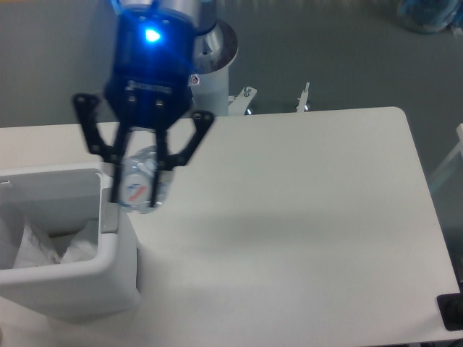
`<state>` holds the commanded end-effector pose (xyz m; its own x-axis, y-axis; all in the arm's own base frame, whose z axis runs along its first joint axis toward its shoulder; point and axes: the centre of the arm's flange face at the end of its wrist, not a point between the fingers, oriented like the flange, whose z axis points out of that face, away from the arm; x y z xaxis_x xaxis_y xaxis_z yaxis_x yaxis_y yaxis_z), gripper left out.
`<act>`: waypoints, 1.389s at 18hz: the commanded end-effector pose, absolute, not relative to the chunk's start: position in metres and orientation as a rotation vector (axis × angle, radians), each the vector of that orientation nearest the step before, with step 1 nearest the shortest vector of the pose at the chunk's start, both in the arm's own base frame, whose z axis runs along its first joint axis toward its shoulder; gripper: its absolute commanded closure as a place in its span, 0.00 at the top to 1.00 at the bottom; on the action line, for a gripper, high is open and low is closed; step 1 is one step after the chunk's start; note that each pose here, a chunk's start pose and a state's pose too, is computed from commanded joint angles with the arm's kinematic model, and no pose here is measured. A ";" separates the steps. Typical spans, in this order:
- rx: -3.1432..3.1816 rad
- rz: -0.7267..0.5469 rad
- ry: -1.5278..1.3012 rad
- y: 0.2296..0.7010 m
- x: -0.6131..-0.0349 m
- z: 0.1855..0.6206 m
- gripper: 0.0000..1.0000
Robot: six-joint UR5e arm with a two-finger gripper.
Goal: Place the trash in the trash can
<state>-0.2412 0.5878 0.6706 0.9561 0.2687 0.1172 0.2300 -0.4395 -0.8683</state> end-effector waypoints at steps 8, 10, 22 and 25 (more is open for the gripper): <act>-2.098 -0.015 -0.304 0.622 -0.217 0.638 0.30; -2.099 -0.023 -0.289 0.627 -0.209 0.637 0.30; -2.137 -0.075 -0.250 0.650 -0.182 0.614 0.30; -2.149 -0.083 -0.252 0.658 -0.184 0.604 0.30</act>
